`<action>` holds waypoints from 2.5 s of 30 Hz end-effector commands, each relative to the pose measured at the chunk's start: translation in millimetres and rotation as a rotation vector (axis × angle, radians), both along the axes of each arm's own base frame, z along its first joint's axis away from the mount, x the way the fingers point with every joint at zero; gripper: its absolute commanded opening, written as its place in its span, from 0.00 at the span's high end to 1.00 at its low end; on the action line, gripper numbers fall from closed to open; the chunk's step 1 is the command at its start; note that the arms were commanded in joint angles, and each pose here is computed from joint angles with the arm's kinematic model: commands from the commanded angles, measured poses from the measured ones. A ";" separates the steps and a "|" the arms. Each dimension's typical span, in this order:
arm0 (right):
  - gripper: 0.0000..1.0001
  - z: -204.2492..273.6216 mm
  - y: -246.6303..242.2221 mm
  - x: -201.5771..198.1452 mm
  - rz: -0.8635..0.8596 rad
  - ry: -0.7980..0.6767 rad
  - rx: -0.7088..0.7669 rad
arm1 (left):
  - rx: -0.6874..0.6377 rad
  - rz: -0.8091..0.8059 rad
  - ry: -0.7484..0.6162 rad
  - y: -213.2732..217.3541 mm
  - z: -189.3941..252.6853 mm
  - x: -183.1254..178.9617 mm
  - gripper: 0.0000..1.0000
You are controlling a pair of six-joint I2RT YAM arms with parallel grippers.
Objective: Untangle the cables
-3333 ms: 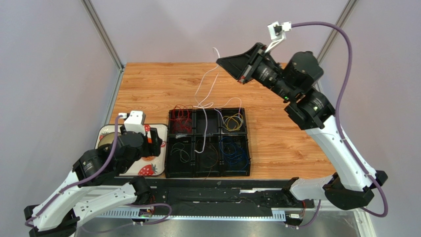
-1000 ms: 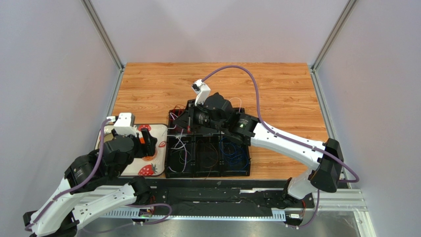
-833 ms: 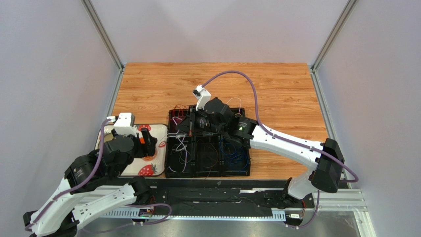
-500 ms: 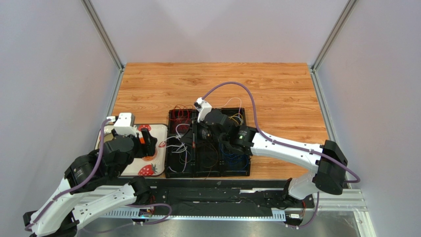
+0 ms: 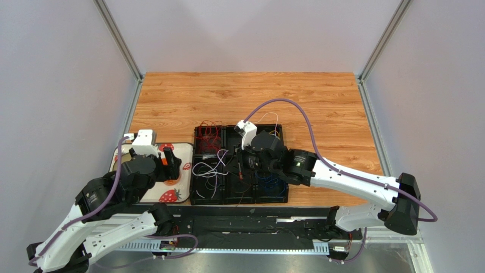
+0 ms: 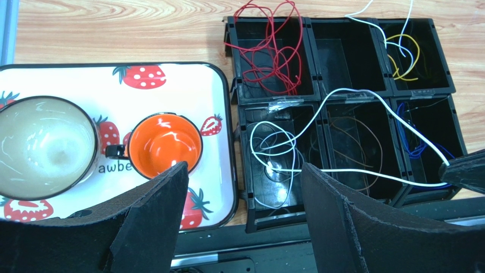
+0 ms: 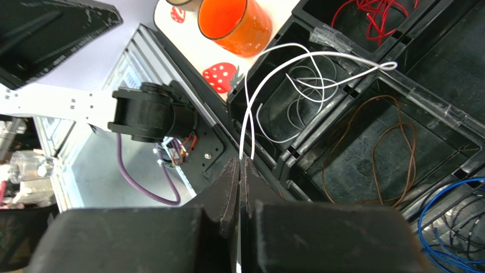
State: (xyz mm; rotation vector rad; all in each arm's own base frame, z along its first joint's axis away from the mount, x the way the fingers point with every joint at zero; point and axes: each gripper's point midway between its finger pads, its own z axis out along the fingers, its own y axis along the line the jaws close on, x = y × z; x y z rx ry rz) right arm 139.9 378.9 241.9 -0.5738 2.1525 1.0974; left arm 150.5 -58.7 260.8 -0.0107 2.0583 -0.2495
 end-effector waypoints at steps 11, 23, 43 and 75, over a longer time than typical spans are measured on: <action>1.00 -56.9 60.0 -29.3 0.194 0.037 -0.133 | 0.027 0.022 0.018 0.9 -4.9 2.7 0.19; 1.00 -94.1 88.9 -27.9 0.229 0.029 -0.204 | 0.016 0.018 0.013 1.1 -3.9 1.7 0.19; 1.00 -119.0 109.3 -53.3 0.272 0.145 -0.193 | 0.017 0.019 0.012 1.3 -4.4 1.9 0.19; 1.00 -188.9 57.5 13.3 0.105 0.093 -0.504 | 0.039 0.028 0.025 0.5 -6.7 4.1 0.20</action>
